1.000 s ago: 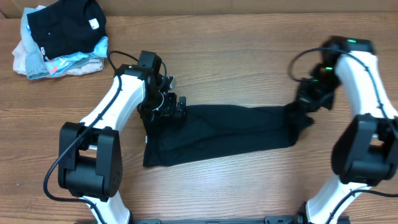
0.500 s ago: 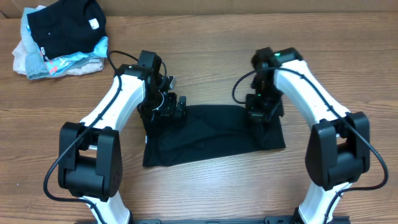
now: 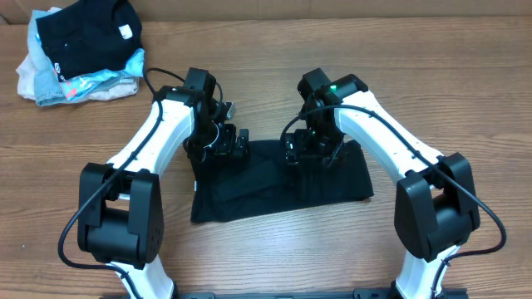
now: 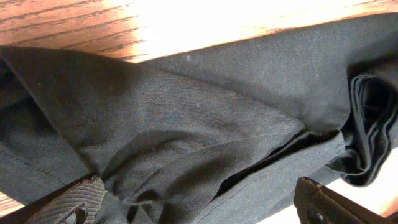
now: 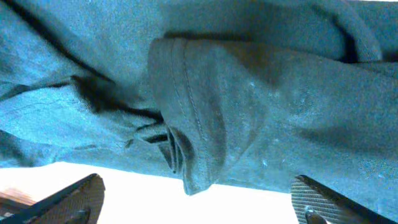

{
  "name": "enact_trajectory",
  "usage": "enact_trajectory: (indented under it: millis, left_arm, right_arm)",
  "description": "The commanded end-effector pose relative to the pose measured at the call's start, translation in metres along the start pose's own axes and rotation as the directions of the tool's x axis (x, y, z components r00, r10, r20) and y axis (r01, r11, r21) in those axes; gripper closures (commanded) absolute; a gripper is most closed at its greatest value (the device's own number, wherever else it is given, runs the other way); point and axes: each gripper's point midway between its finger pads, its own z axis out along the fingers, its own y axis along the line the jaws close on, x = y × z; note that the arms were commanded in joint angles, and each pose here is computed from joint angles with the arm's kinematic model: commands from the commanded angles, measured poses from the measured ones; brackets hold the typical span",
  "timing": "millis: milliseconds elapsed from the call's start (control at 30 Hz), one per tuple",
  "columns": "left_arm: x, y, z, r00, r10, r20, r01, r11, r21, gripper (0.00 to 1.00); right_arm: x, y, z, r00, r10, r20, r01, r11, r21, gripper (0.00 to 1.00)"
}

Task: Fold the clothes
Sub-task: 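Fold the right end leftward onto the shirt with the right gripper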

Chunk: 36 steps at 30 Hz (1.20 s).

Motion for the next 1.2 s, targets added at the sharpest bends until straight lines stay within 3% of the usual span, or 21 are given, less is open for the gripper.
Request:
enact_trajectory:
  millis: [0,233,267,300,367,400,433,800,1033,1167]
  left_arm:
    - [0.003,-0.005,0.0,1.0,0.021,-0.003,-0.021,1.0,0.015,0.0]
    - [0.003,-0.005,0.0,1.0,0.021,-0.003,-0.021,1.0,0.015,0.0]
    - [0.003,-0.005,0.0,1.0,0.021,-0.003,-0.021,1.0,0.015,0.0]
    - [0.003,-0.005,0.0,1.0,0.021,-0.003,-0.021,1.0,0.015,0.0]
    - [0.002,-0.005,0.0,1.0,0.021,-0.002,-0.021,1.0,0.015,0.0]
    - [0.002,-0.005,0.0,1.0,0.021,-0.001,-0.021,1.0,0.015,0.0]
    - [0.002,-0.005,0.0,1.0,0.021,0.0,-0.021,1.0,0.015,0.0]
    - [0.0,-0.005,0.0,1.0,0.025,0.008,-0.025,1.0,0.016,0.0]
    - [-0.002,-0.005,0.0,1.0,0.027,0.014,-0.027,1.0,0.017,0.0]
    - [0.0,-0.011,-0.002,1.0,0.025,0.007,-0.025,0.999,0.047,0.0]
  right_arm:
    - [0.001,-0.001,-0.009,1.0,0.014,0.017,-0.014,1.0,-0.009,0.0]
    - [0.005,-0.042,-0.018,0.998,0.058,-0.005,-0.057,0.993,0.104,0.0]
    - [0.006,-0.044,-0.019,0.998,0.064,-0.011,-0.063,0.993,0.104,0.04]
    - [0.005,-0.045,-0.019,0.998,0.068,-0.01,-0.066,0.993,0.103,0.2]
    - [0.003,-0.043,-0.018,0.998,0.065,-0.004,-0.064,0.994,0.088,0.61]
    - [0.002,-0.039,-0.016,0.998,0.059,-0.001,-0.059,0.996,0.071,0.88]
    - [0.001,-0.032,-0.012,0.999,0.048,0.002,-0.048,0.998,0.046,0.96]
    - [0.021,-0.009,0.055,0.999,-0.024,-0.031,0.023,0.999,-0.04,0.95]
    - [0.001,0.014,0.049,0.998,-0.053,0.043,0.059,0.987,-0.147,0.89]
    - [-0.017,0.029,0.02,0.994,-0.053,0.091,0.071,0.976,-0.204,0.77]
